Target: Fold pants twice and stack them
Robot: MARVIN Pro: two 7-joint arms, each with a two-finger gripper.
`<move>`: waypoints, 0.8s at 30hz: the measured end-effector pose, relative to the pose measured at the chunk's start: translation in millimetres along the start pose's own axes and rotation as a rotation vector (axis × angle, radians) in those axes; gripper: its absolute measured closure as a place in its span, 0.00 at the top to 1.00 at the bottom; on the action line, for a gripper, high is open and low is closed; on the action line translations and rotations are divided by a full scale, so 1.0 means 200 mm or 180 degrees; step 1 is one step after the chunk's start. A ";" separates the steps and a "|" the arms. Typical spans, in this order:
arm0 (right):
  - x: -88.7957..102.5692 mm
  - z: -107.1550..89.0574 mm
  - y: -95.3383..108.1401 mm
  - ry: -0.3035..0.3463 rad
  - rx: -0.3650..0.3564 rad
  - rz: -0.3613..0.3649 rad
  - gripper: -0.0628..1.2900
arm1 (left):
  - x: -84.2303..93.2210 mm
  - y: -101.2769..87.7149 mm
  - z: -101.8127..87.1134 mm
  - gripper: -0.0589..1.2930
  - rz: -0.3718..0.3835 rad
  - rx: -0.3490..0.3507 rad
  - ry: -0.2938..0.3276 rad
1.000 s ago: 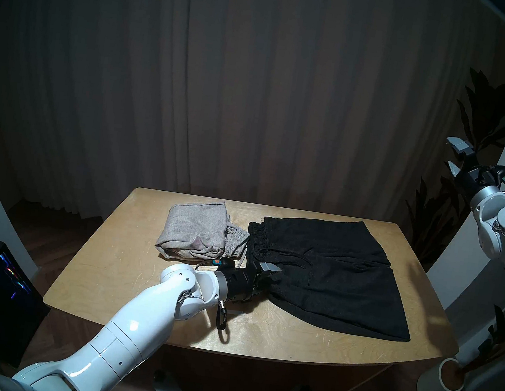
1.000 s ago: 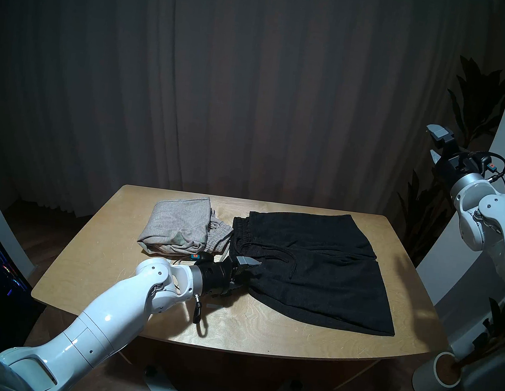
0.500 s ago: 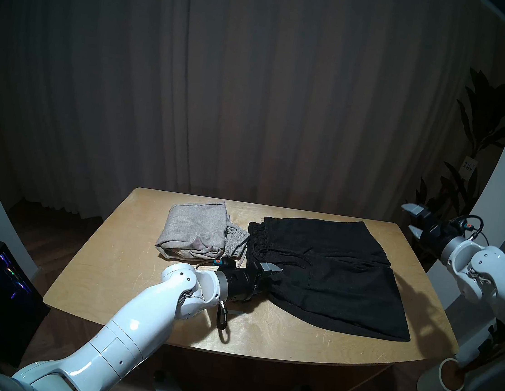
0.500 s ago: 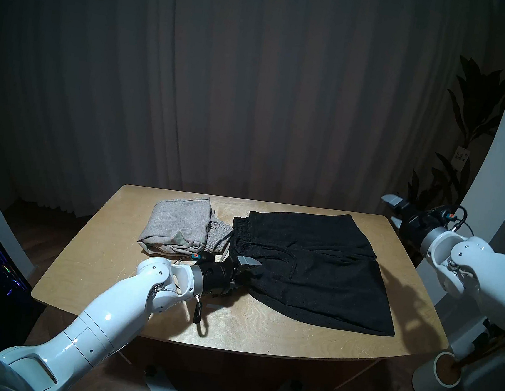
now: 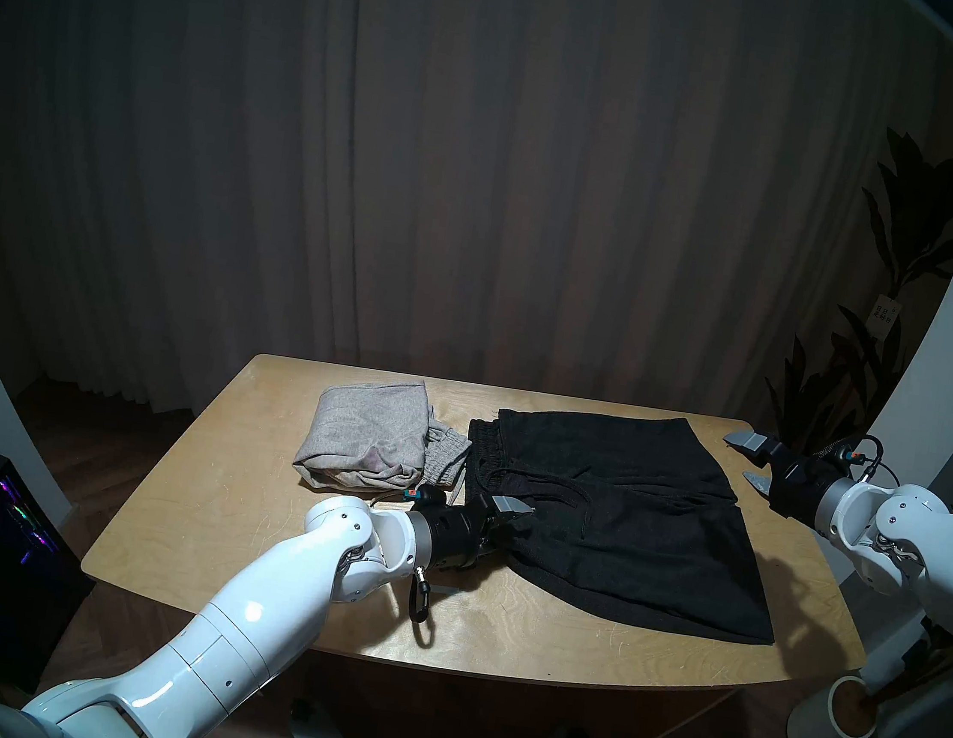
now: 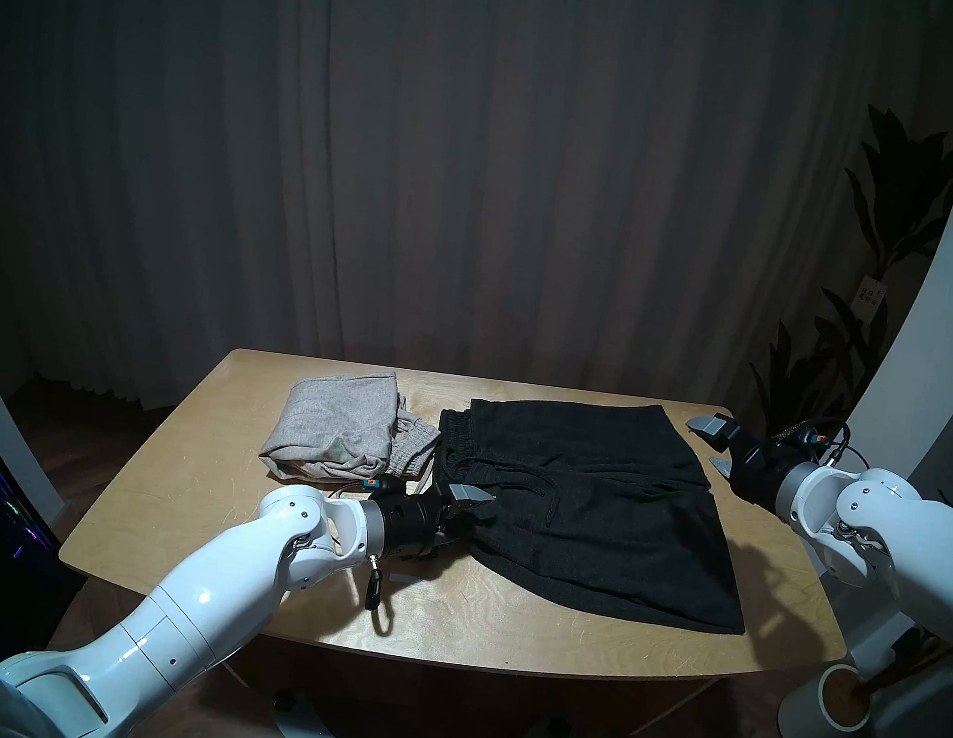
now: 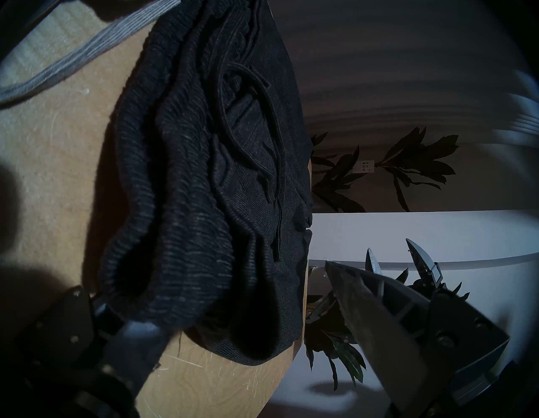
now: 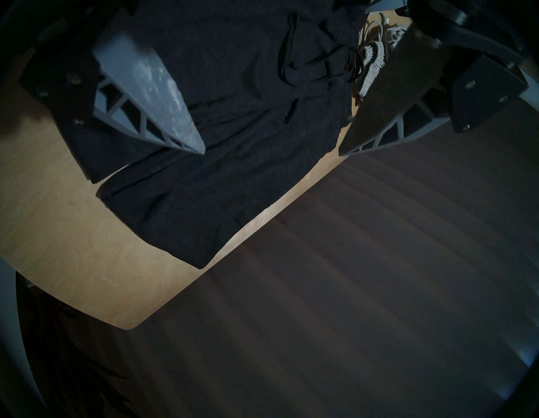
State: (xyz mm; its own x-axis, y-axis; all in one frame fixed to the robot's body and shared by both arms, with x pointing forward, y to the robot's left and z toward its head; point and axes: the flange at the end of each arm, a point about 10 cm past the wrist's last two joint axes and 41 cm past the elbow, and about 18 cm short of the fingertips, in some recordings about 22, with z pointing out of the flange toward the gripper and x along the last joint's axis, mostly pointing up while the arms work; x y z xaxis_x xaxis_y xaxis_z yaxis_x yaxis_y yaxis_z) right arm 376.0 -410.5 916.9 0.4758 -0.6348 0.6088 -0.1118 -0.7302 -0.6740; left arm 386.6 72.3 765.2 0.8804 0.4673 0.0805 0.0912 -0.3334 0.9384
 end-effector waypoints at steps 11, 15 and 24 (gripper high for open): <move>-0.03 0.00 0.01 -0.0305 -0.0075 -0.0073 0.93 | 0.00 0.00 0.00 0.85 0.0015 0.0007 -0.0006; -0.01 -0.01 0.04 -0.0342 -0.0145 -0.0098 0.93 | 0.00 0.00 0.01 0.85 0.0020 0.0009 -0.0008; 0.03 -0.02 0.09 -0.0473 -0.0335 -0.0167 0.93 | 0.00 0.01 0.01 0.85 0.0033 0.0012 -0.0011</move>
State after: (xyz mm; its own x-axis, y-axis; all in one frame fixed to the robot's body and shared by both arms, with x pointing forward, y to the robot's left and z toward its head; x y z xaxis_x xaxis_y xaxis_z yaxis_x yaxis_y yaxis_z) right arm 373.5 -429.8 910.1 0.6062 -0.5564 0.5683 -0.1702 -0.7887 -0.5907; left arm 387.3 69.2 765.7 0.8830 0.4609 0.0891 0.0838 -0.3415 0.9362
